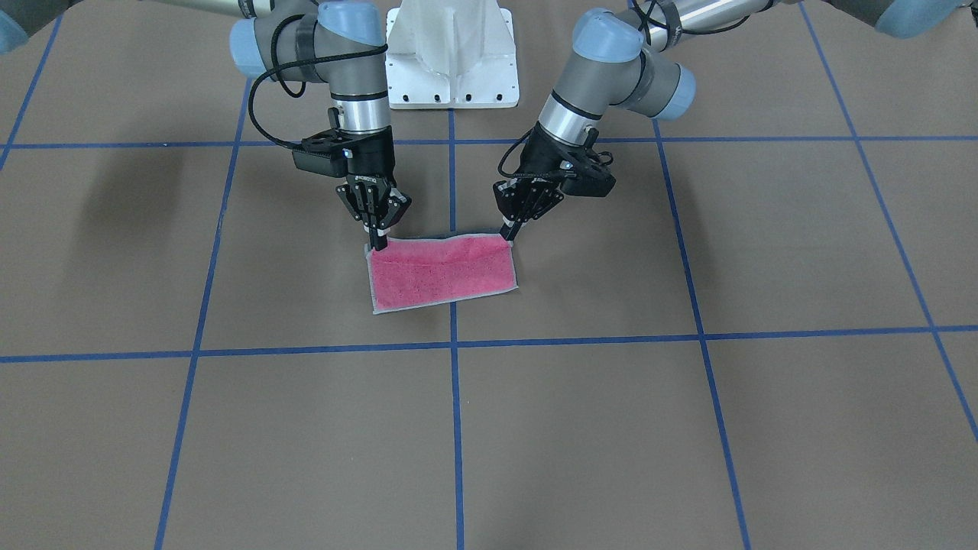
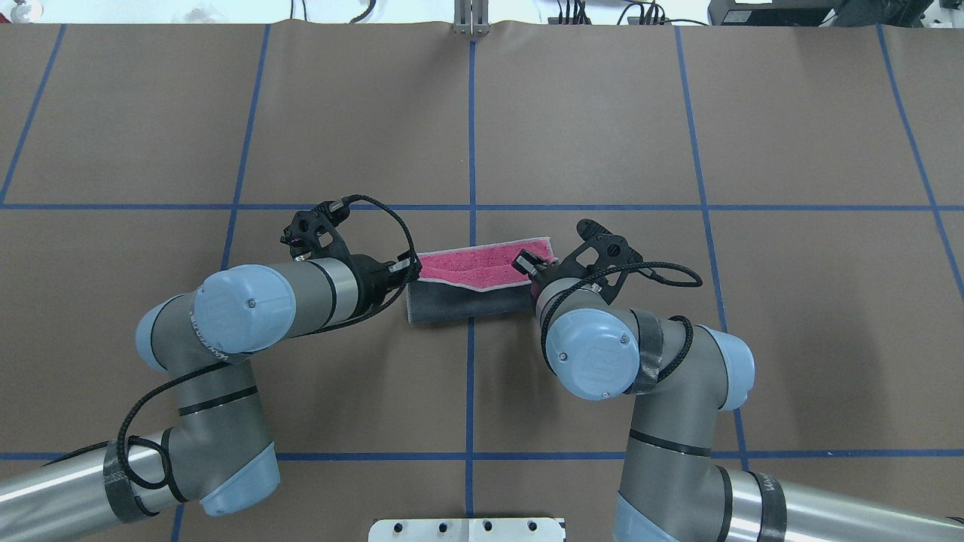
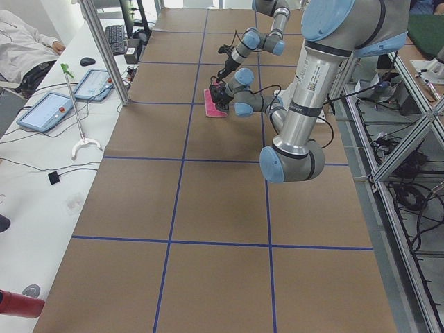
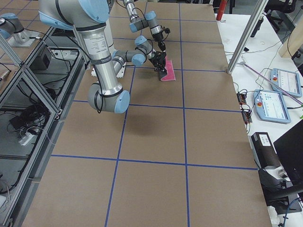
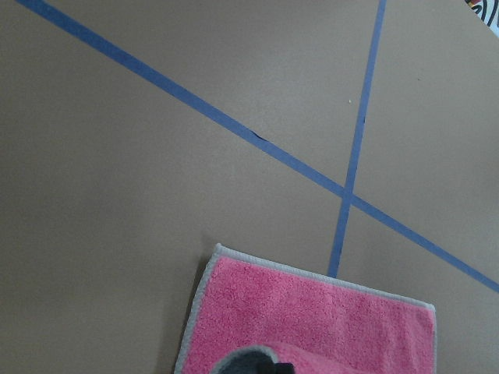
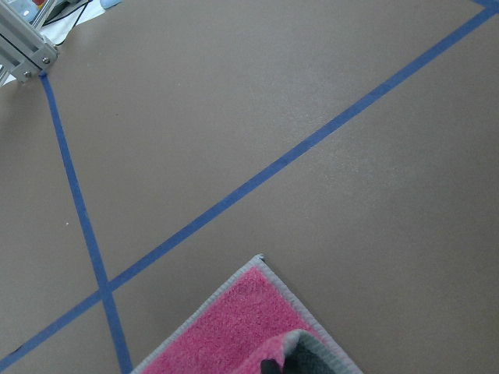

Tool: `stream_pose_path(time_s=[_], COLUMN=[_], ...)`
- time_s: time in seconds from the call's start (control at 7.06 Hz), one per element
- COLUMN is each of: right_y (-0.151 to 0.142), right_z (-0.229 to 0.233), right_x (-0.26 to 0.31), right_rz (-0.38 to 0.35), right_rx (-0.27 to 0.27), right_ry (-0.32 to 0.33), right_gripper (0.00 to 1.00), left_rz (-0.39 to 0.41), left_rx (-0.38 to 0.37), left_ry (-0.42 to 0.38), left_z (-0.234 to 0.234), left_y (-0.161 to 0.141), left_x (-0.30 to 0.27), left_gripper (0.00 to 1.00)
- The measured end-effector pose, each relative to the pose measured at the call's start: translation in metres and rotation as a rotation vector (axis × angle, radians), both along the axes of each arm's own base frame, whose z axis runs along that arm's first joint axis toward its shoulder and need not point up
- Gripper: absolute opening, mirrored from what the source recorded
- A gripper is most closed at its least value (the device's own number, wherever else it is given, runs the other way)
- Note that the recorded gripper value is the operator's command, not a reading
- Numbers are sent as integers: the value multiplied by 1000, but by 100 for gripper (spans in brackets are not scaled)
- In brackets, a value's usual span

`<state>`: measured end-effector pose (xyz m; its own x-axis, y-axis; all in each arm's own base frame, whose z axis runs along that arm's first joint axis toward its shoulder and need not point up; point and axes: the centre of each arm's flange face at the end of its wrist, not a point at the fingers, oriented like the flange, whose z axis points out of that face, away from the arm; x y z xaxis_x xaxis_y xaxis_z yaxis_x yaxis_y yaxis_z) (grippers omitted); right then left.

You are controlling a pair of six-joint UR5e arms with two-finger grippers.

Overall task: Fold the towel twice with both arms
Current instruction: 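Lift the near towel edge with both grippers and fold it toward the far edge, then lay the folded edge down on the far edge and open both grippers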

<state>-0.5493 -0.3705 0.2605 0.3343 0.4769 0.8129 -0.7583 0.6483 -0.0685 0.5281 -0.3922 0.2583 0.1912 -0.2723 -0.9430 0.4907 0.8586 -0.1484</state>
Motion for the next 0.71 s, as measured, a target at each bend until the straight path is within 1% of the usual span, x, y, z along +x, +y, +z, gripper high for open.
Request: stream_pose_path(time_s=[0.57, 0.71], right_y=[-11, -13], right_z=[1, 4], right_x=[-2, -3], right_rz=[7, 8], right_rx=[1, 0], right_ry=[15, 22], right_gripper=[0, 5], left_rz=[-2, -2], left_rx=[-4, -5], left_ry=[-10, -12], left_z=[-1, 0], left_y=[-6, -7], left_x=[12, 13], left_gripper=[0, 0])
